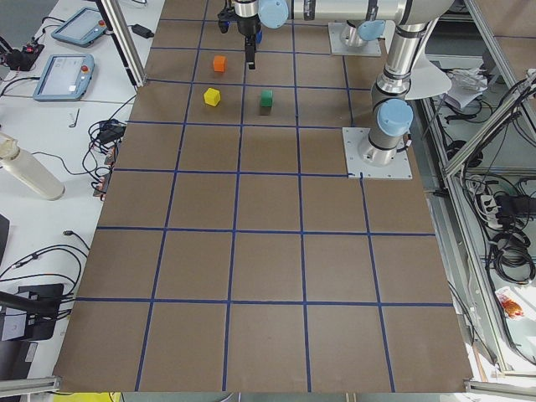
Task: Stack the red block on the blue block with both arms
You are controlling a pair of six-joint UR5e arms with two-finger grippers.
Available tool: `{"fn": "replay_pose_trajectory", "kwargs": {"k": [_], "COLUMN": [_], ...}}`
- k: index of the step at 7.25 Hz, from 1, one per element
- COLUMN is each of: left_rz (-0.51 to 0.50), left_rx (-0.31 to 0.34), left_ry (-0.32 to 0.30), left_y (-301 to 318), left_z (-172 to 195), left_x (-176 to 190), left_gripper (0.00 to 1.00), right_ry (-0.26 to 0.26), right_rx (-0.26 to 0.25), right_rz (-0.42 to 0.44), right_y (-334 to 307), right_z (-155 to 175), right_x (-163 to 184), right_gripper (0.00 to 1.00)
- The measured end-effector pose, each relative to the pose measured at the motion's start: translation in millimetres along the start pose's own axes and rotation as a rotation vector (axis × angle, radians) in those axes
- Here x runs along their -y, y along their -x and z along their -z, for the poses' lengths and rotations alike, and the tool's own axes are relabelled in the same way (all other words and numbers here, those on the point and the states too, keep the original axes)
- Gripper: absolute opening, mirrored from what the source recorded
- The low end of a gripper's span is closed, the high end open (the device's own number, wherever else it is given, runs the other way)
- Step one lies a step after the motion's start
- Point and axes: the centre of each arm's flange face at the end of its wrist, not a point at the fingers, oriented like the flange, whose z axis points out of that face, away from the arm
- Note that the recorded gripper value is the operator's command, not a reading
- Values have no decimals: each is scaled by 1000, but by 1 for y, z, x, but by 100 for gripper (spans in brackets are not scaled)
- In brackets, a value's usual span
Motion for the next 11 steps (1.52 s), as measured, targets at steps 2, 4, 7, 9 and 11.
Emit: {"fn": "replay_pose_trajectory", "kwargs": {"k": [2,4,7,9,11], "left_rz": [-38,-45,-36,-32,-30], "left_rx": [-4,-5,-5,-6,-7], "left_ry": [-2,5,-6,-24,-37], "left_y": [13,25,26,26,26], "left_z": [6,19,30,38,42], "left_x": [-1,-7,-10,-15,-17], "left_gripper": [100,100,100,100,100], "right_ry": [-9,-19,-8,-5,-22], "right_rx": [5,10,8,8,10], "right_rz": [-1,0,2,3,3], "right_y": [1,1,1,1,0], "right_z": [5,10,-2,-13,-11], "right_x": [-4,-9,-8,-11,-15], "right_gripper": [100,100,100,100,100]}}
